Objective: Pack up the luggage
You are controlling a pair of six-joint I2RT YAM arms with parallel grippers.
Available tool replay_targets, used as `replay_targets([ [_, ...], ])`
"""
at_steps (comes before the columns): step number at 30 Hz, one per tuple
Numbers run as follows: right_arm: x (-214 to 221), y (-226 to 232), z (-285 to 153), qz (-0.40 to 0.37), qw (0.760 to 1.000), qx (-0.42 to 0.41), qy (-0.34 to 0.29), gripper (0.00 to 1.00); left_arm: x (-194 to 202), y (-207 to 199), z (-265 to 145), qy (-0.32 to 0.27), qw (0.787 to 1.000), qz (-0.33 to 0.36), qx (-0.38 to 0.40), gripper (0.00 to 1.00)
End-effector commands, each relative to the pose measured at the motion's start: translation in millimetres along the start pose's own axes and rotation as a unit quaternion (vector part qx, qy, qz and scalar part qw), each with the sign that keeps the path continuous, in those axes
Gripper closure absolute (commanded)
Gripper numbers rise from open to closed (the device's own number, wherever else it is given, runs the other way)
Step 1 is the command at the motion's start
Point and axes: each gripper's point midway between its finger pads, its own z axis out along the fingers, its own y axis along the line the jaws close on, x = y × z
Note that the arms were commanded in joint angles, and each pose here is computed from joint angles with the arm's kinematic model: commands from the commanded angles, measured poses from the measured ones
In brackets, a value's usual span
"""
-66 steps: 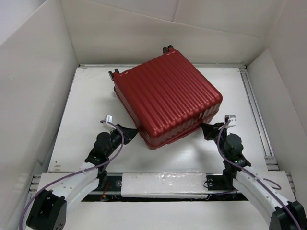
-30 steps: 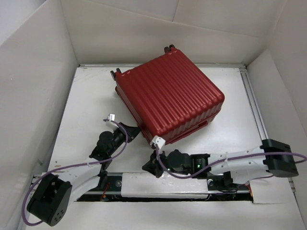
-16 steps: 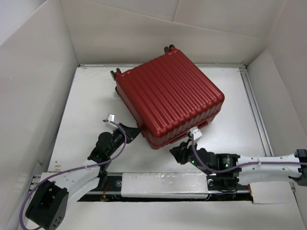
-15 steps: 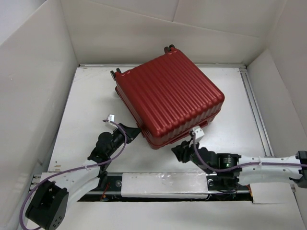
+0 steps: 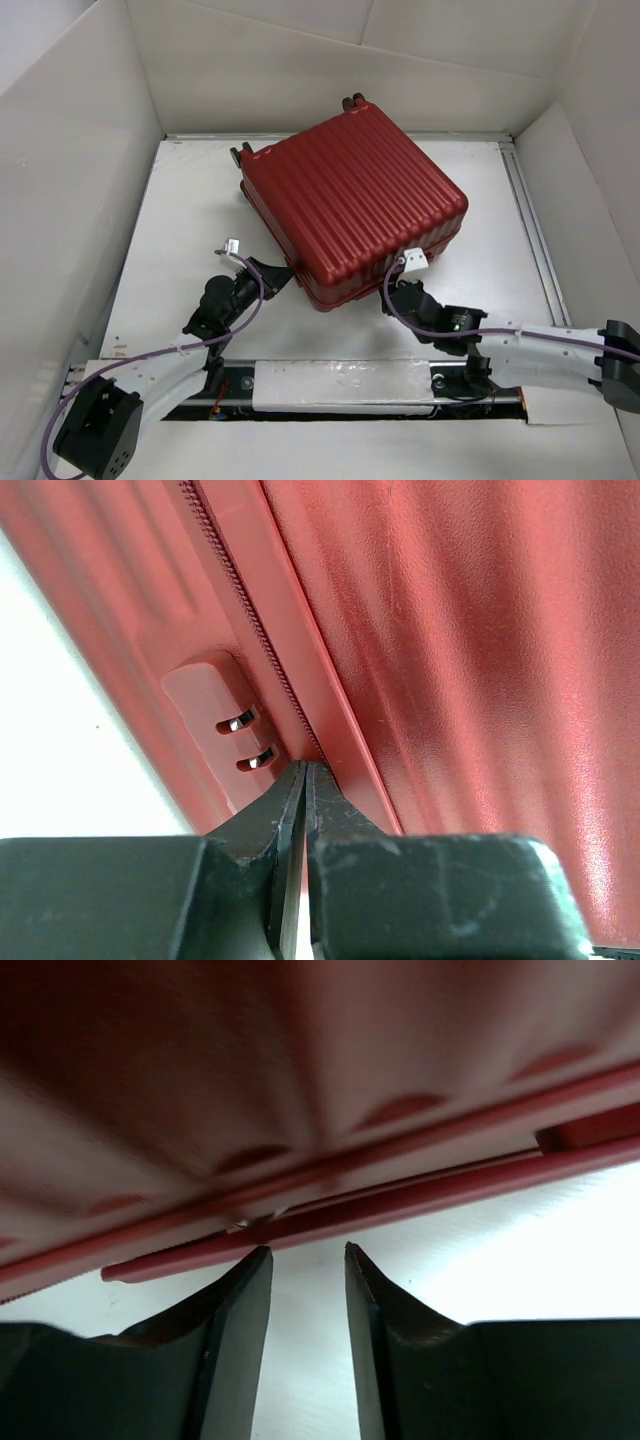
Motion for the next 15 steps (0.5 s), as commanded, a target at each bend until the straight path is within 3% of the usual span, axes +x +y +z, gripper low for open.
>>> replay_targets([
  [1, -37.9, 22.1, 1.3, 0.021, 0.998, -0.028, -0.046, 0.60, 12.3, 2.4, -6.2, 0.017, 1.000, 0.008, 0.017, 1.00],
  [8, -51.8, 32.9, -13.3, 0.043, 0.994, -0.075, -0.062, 0.65, 13.7, 1.8, -7.1, 0.021, 1.000, 0.013, 0.019, 1.00],
  [15, -54.4, 32.3, -18.5, 0.033, 0.993, -0.085, -0.073, 0.52, 14.9, 3.6, -8.0, 0.021, 1.000, 0.012, 0.019, 1.00],
])
